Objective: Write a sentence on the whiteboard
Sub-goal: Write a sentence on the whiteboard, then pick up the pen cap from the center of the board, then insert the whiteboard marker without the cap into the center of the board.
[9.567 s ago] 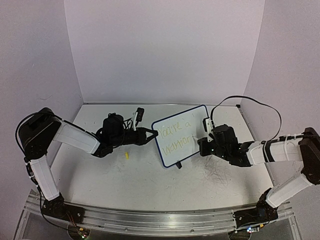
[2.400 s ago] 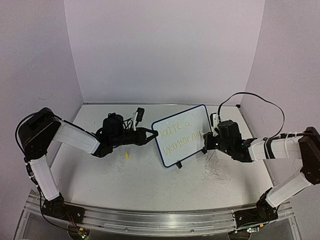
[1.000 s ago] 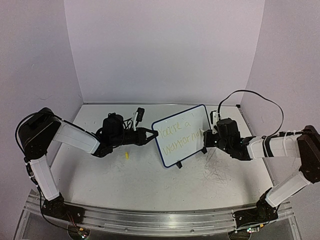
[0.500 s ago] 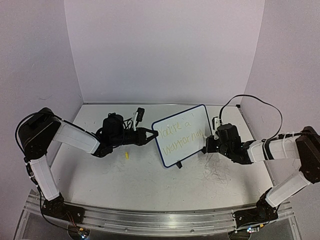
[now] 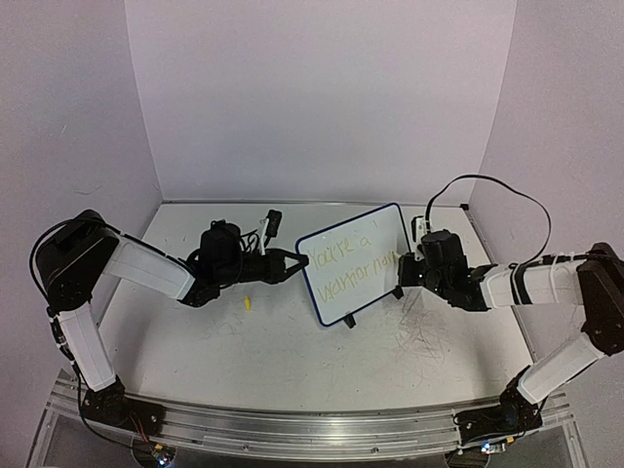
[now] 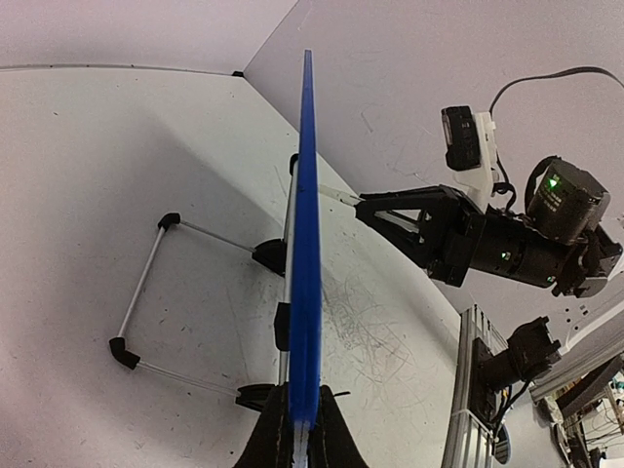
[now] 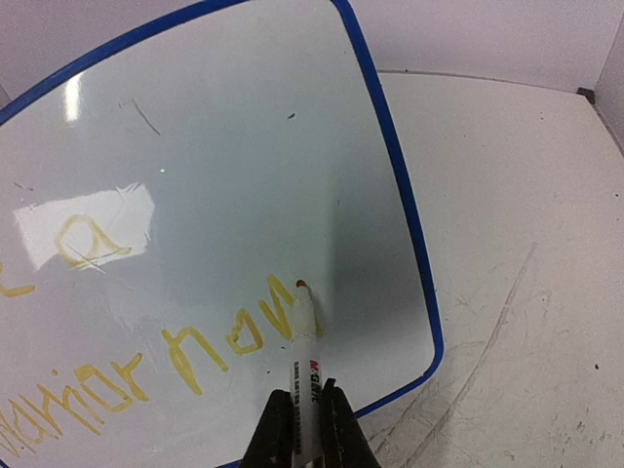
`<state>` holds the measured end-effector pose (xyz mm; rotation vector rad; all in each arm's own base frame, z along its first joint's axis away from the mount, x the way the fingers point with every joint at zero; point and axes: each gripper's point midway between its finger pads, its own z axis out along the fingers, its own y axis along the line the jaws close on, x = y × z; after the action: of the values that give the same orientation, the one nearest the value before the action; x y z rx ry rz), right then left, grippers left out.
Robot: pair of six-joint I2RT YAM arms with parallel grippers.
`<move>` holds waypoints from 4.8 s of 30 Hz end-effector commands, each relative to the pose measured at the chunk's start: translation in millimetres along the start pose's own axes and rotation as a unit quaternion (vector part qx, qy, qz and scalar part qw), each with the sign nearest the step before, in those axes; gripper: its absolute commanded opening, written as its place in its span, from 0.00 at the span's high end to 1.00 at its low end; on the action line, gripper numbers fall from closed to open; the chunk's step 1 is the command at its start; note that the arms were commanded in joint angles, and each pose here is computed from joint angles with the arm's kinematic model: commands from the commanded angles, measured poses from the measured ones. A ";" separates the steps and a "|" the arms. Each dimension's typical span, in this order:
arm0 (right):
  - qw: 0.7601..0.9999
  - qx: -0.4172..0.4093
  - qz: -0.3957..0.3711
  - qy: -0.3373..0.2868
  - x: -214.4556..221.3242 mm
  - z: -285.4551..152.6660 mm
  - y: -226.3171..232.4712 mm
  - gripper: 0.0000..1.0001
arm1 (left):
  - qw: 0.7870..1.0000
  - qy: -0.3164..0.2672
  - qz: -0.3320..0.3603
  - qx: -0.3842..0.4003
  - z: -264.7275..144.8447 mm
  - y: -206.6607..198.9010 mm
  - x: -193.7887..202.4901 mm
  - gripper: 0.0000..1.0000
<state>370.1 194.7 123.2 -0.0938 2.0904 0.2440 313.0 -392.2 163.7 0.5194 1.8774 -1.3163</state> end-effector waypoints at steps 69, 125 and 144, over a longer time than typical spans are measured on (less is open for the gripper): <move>0.984 -0.177 0.018 -0.024 -46.4 -99.8 26.2 0.94 | 0.944 0.016 -0.092 -0.316 -146.6 41.8 13.0 0.36; 0.746 -0.661 -0.061 -0.057 -89.8 -263.5 276.9 1.00 | 0.986 -0.038 0.026 0.163 -194.9 -207.8 -77.3 1.00; 0.743 -0.664 -0.043 -0.069 -98.5 -257.0 294.8 1.00 | 0.985 -0.040 0.008 0.169 -196.6 -208.0 -75.5 1.00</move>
<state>152.4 423.0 345.3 -1.0063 1.4516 1.5755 150.0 -285.1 370.9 0.6250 1.6502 -1.6015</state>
